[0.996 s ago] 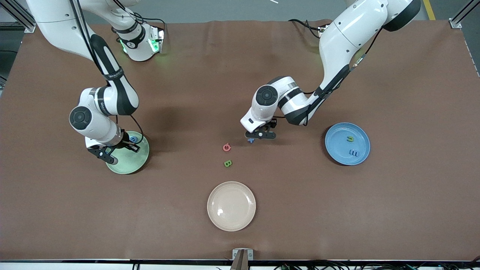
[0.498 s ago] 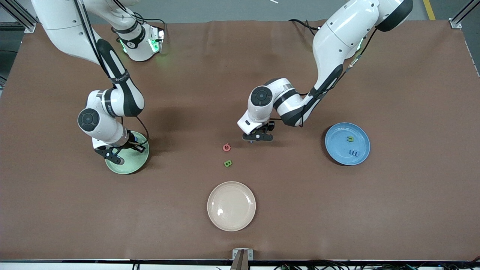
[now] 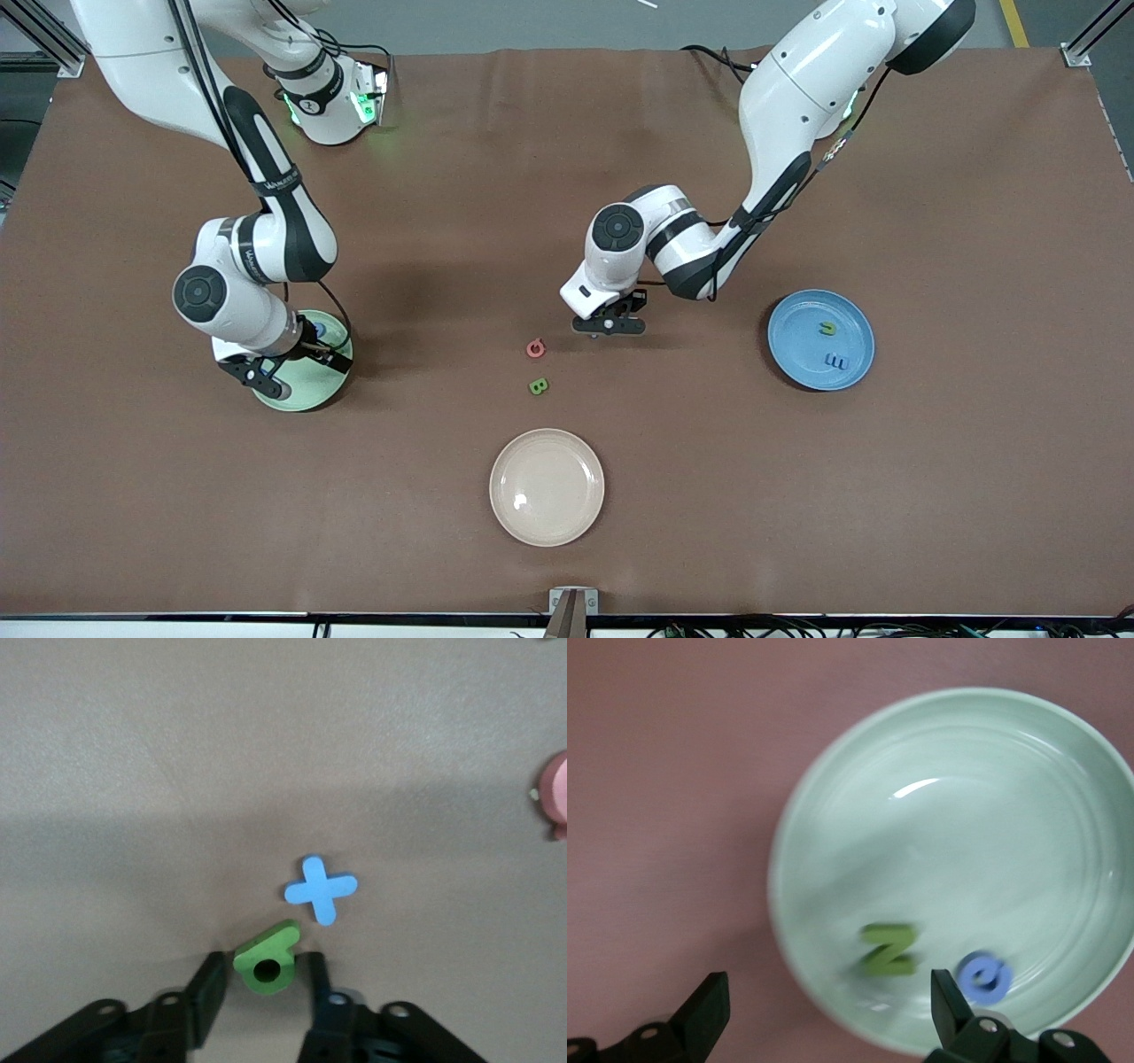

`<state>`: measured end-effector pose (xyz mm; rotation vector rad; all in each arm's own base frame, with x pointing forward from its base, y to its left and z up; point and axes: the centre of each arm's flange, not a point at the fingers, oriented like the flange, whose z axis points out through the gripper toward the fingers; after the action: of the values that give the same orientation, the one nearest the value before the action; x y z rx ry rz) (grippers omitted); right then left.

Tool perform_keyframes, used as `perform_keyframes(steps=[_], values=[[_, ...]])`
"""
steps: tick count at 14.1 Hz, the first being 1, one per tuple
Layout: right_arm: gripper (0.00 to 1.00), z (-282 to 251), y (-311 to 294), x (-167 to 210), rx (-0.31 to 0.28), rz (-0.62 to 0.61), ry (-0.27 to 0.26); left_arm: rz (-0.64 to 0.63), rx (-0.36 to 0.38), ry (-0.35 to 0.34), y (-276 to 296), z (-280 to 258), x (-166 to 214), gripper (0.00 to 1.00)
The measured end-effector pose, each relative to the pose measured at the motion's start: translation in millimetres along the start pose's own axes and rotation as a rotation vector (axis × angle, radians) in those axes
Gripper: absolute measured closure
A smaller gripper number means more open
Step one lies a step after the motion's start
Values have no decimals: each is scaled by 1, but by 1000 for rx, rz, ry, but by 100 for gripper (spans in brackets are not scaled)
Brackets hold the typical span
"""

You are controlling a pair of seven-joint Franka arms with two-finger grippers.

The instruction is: Sort upper and lower case letters into plates

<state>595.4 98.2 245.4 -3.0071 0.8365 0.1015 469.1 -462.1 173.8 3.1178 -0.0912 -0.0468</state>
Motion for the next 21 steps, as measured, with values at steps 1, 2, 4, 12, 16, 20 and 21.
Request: perform_keyframes(steps=[1, 2, 4, 12, 16, 20, 21], values=[[0, -16, -24, -6, 10, 26, 7, 0, 0, 0, 0, 0, 0, 58], [0, -27, -50, -18, 22, 54, 16, -2, 0, 2, -1, -1, 1, 64], [0, -33, -99, -46, 33, 111, 26, -2, -1, 3, -1, -1, 1, 69], [0, 27, -233, -105, 40, 405, 38, -8, -2, 6, -3, -2, 5, 70], [0, 47, -273, -121, 68, 554, 44, -39, 21, 14, -20, -14, 22, 70], [0, 66, -301, -136, 91, 642, 46, -86, 77, 30, -55, -52, 43, 70], [0, 68, -305, -139, 95, 650, 46, -89, 83, 34, -67, -63, 47, 70]])
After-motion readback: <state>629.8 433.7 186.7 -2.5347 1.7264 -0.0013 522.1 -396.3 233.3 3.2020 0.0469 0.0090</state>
